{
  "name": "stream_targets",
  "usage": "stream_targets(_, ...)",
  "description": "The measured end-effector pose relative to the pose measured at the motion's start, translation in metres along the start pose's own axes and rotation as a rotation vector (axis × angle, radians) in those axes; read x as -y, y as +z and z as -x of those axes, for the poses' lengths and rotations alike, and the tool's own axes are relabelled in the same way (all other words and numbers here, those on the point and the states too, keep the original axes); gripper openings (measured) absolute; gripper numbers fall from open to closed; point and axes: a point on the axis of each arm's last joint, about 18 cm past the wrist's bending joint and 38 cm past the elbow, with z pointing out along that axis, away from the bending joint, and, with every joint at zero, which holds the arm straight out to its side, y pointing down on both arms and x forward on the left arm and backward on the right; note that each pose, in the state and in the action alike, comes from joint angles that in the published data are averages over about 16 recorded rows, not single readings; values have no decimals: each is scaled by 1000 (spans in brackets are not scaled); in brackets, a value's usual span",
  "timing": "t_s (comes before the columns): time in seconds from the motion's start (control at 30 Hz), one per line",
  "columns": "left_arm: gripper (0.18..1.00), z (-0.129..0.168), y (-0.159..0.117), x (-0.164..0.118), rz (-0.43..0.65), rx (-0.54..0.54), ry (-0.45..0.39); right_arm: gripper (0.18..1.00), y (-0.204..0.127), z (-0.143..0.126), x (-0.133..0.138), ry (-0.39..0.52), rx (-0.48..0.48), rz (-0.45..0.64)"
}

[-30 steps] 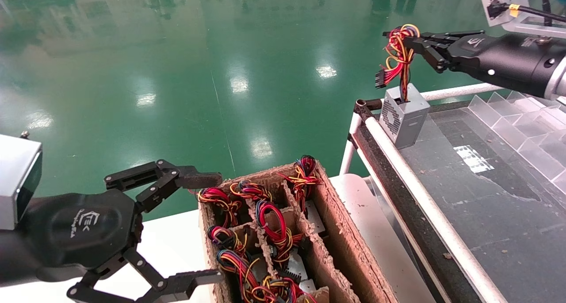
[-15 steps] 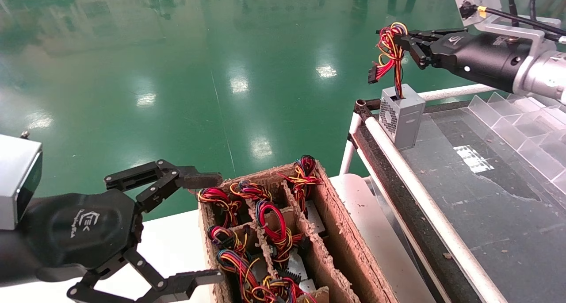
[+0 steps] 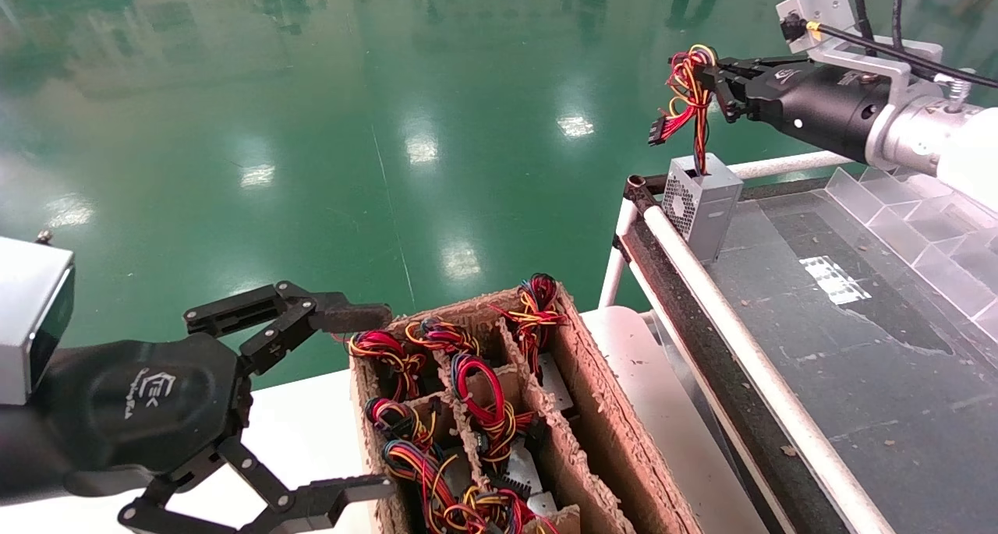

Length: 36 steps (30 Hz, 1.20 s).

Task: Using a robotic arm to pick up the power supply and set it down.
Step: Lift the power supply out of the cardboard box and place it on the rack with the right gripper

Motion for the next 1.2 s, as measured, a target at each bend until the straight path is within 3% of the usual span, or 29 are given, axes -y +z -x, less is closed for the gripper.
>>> stream_targets(0.4,1001,0,0,0,0,0,0,219,14,-1,-5,-5,-82,30)
stream_targets(0.83,1001,0,0,0,0,0,0,229,15,0,-8,-3,-90,39)
stream_targets(1.2,1001,0,0,0,0,0,0,313,14,-1,-7,1,-82,37)
